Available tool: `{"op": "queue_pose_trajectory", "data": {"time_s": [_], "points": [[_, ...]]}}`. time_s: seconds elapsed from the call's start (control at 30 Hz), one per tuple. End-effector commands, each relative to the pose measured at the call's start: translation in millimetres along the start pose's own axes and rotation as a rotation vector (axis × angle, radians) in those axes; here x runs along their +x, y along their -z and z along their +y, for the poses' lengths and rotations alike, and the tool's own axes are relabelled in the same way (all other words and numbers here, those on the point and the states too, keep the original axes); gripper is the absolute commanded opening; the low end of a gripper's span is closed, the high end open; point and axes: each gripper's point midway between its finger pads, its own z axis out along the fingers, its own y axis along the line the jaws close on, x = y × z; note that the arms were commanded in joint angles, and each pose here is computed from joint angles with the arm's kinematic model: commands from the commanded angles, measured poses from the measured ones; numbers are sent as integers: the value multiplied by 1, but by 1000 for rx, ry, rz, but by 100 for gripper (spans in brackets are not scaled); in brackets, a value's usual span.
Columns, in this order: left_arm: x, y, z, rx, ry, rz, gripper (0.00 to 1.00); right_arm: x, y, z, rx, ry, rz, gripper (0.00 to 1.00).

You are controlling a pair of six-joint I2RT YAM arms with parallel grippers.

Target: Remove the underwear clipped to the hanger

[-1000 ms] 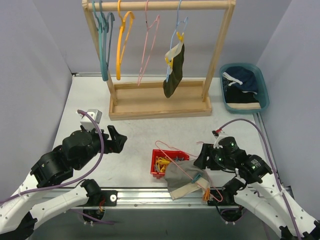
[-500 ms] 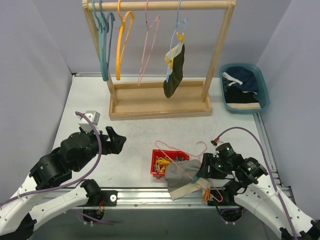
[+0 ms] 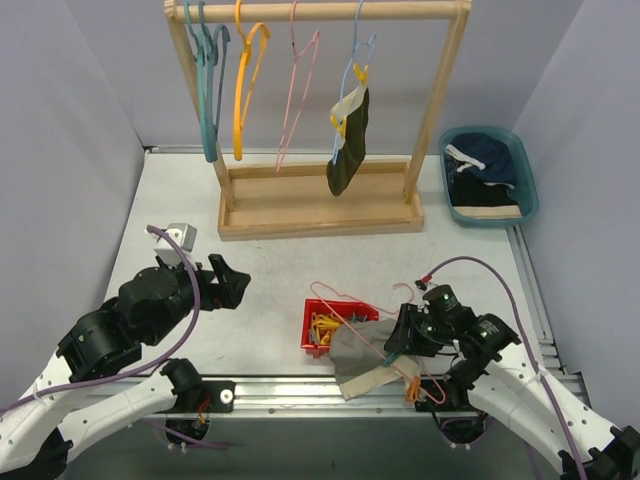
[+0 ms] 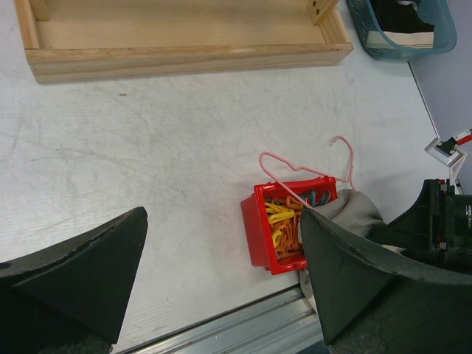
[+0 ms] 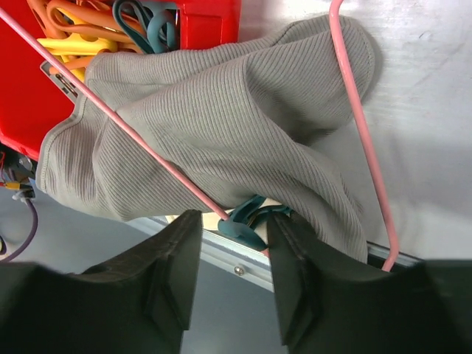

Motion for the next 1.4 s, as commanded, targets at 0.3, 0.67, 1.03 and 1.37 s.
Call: {"op": "queue_pose_trajectory", "data": {"time_s": [0.3,0.67,1.03,1.37], "points": [[-10,2,2,-7,11,-46,94,-5,9,19,-80,11,-22,0],[-23,13,3,-15,-3,-69,94,-99,77,59,16,189,-319,0],[-26,7,-44,194,-53,-31,94,-136,116,73,46,289,-492,0],[-1,-34,-150,567,-29,170,94,-141,87,78,1,226,-488,0]]}}
